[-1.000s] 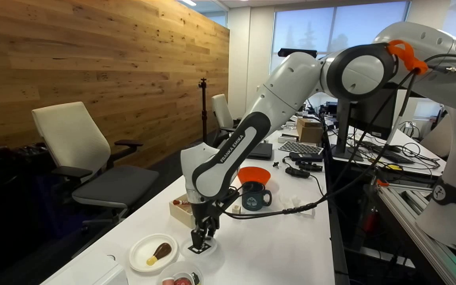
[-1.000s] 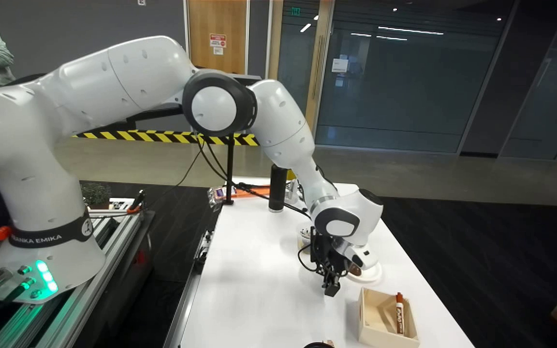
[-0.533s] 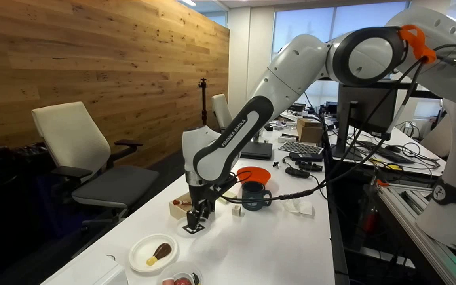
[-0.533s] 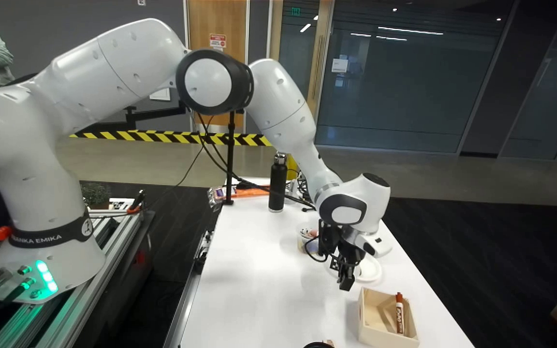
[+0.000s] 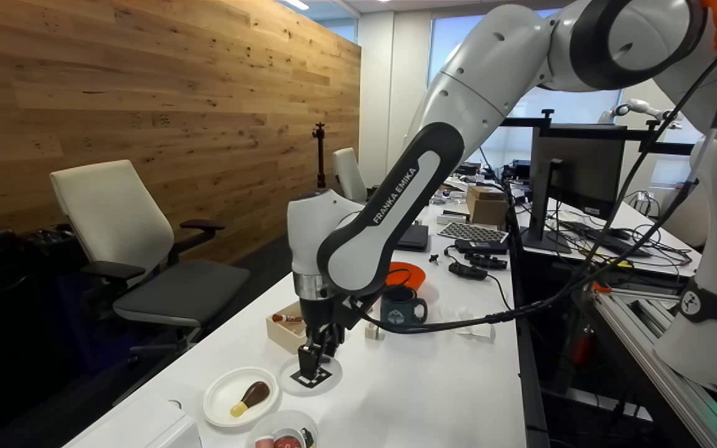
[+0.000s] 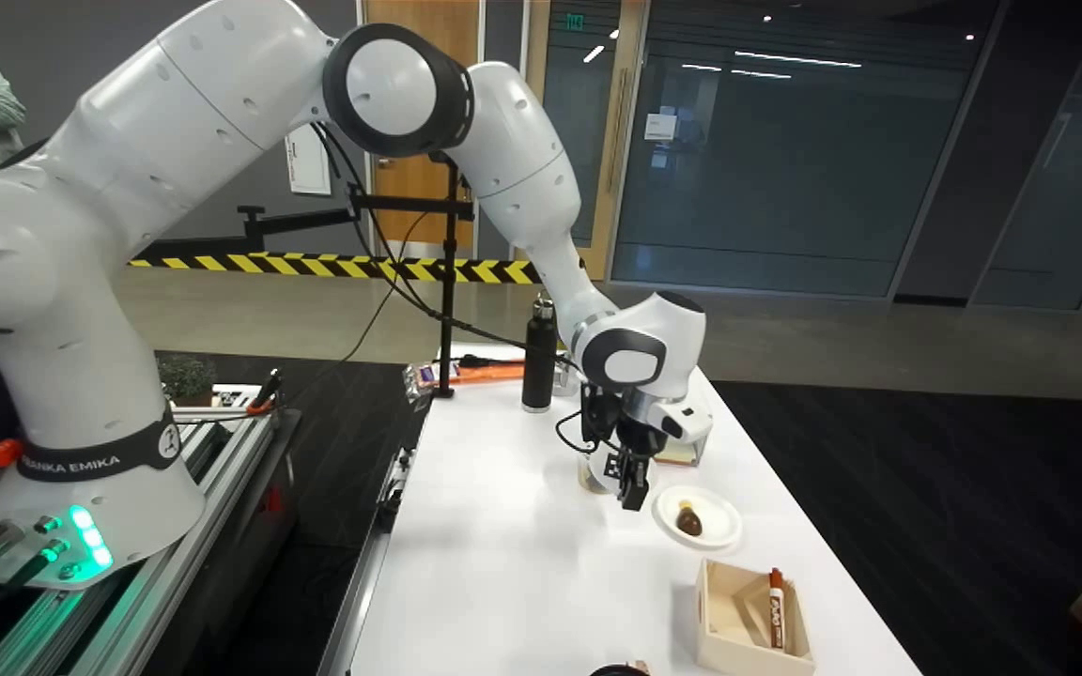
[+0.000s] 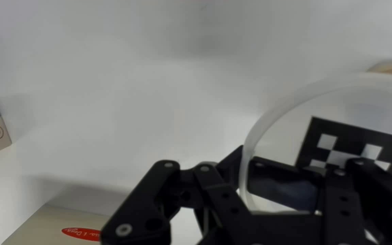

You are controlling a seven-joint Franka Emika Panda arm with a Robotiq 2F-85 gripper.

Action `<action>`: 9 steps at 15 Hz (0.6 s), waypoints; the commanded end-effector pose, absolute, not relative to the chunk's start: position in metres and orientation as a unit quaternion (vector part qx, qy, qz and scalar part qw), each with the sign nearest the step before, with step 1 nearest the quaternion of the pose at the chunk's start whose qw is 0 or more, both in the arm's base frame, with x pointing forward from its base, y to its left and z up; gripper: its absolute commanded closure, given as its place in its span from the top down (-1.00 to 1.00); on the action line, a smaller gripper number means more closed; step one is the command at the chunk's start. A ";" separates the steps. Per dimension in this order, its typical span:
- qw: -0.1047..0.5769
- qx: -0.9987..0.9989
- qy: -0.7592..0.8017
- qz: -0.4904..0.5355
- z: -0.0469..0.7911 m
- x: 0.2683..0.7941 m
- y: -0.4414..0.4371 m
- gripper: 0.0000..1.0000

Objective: Put the white lid on top of the clear container on the left.

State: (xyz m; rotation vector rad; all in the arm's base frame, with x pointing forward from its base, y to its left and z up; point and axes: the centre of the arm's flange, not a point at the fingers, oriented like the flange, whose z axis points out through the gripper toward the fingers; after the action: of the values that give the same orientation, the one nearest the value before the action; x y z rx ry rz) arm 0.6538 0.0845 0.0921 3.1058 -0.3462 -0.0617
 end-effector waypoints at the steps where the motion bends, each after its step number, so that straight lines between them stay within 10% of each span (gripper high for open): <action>1: 0.020 0.995 -0.096 -0.019 0.116 0.615 0.107 -1.00; 9: 0.019 0.999 -0.037 -0.028 0.110 0.612 0.155 -1.00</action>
State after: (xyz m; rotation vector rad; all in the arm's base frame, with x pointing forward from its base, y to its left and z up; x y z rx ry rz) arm 0.6158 0.1502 0.1061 3.1101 -0.1570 -0.1021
